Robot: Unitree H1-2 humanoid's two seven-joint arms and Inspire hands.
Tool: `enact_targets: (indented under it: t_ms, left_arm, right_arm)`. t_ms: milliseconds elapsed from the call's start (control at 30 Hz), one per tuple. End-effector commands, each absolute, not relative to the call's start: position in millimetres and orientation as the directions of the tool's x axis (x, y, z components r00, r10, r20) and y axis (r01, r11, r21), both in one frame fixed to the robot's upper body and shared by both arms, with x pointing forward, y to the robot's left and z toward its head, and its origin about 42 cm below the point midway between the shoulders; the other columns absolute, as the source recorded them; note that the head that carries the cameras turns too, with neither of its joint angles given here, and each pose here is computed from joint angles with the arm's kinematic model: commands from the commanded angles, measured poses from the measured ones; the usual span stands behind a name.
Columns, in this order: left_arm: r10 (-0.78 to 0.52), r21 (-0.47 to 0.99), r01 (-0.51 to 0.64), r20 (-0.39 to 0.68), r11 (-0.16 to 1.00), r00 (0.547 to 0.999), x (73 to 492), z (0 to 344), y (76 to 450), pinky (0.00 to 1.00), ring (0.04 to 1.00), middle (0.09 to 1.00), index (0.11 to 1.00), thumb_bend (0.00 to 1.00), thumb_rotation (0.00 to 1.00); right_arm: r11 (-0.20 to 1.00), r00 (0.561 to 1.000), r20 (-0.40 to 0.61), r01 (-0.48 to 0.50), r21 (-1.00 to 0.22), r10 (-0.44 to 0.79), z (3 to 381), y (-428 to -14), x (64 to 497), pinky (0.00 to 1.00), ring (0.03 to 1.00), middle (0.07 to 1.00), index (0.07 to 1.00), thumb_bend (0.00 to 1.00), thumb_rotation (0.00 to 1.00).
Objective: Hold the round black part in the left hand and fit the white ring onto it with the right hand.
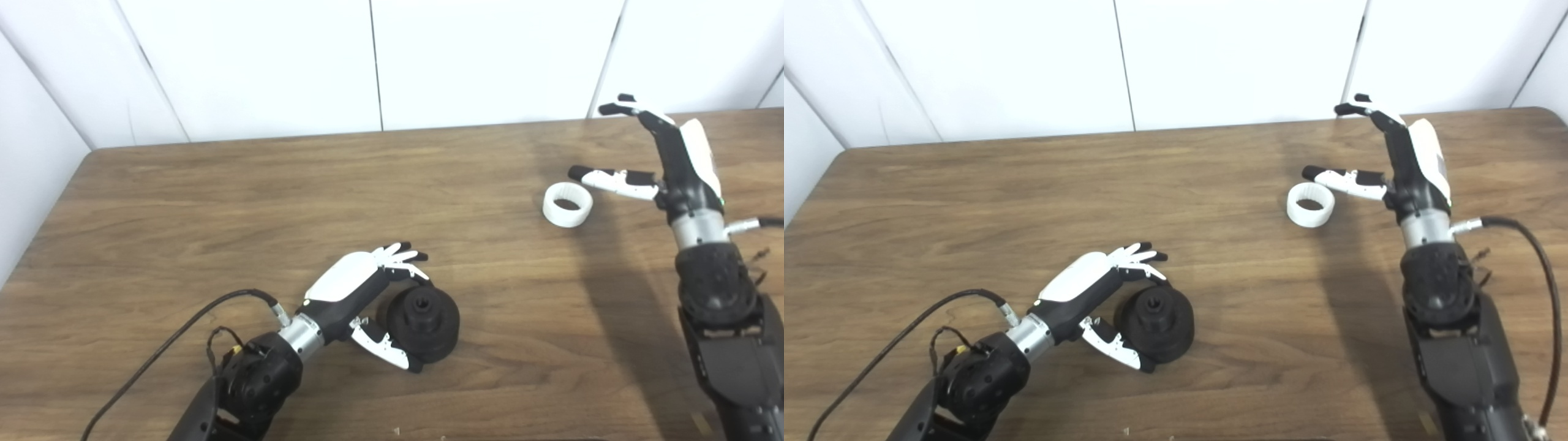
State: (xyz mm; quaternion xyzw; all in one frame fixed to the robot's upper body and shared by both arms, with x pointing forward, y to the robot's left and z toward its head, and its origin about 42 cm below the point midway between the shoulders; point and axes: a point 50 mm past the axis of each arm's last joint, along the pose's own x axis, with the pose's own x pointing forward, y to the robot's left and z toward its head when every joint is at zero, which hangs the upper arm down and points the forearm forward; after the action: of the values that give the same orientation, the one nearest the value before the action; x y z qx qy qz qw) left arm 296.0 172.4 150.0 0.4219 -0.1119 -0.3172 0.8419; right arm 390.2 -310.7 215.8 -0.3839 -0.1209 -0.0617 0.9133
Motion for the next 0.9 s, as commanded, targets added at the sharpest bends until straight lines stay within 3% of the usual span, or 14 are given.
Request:
enact_targets:
  t_ms: [0, 33, 67, 133, 533, 867]
  left_arm:
    - [-0.631, 0.800, 0.407, -0.047, 0.440, 0.774, 301, 157, 173, 1.00, 1.000, 0.929, 0.619, 0.89, 0.26]
    - [-0.631, 0.798, 0.409, -0.047, 0.443, 0.775, 301, 157, 173, 1.00, 1.000, 0.928, 0.618, 0.89, 0.25]
    - [-0.630, 0.798, 0.408, -0.046, 0.444, 0.775, 301, 157, 173, 1.00, 1.000, 0.929, 0.619, 0.89, 0.25]
    - [-0.629, 0.797, 0.408, -0.046, 0.445, 0.776, 301, 158, 173, 1.00, 1.000, 0.929, 0.620, 0.89, 0.24]
    - [-0.623, 0.790, 0.405, -0.038, 0.460, 0.781, 302, 158, 174, 0.97, 1.000, 0.930, 0.620, 0.89, 0.23]
    - [-0.624, 0.790, 0.402, -0.032, 0.462, 0.781, 303, 158, 171, 0.98, 1.000, 0.929, 0.622, 0.89, 0.24]
  right_arm:
    - [0.662, 0.958, 0.286, 0.201, -0.721, 0.020, 231, -311, 406, 0.89, 0.955, 0.912, 0.688, 0.94, 0.23]
    - [0.648, 0.965, 0.260, 0.181, -0.740, 0.027, 227, -313, 410, 0.90, 0.959, 0.914, 0.687, 0.94, 0.22]
    - [0.636, 0.971, 0.235, 0.162, -0.754, 0.032, 224, -314, 413, 0.97, 0.986, 0.922, 0.699, 0.97, 0.24]
    - [0.619, 0.980, 0.197, 0.132, -0.774, 0.036, 219, -316, 416, 0.99, 0.997, 0.927, 0.707, 0.98, 0.24]
    - [0.508, 0.995, 0.080, 0.040, -0.860, 0.056, 217, -316, 416, 1.00, 1.000, 0.960, 0.699, 1.00, 0.30]
    - [0.495, 0.996, 0.059, 0.018, -0.869, 0.068, 224, -312, 416, 1.00, 1.000, 0.959, 0.693, 1.00, 0.31]
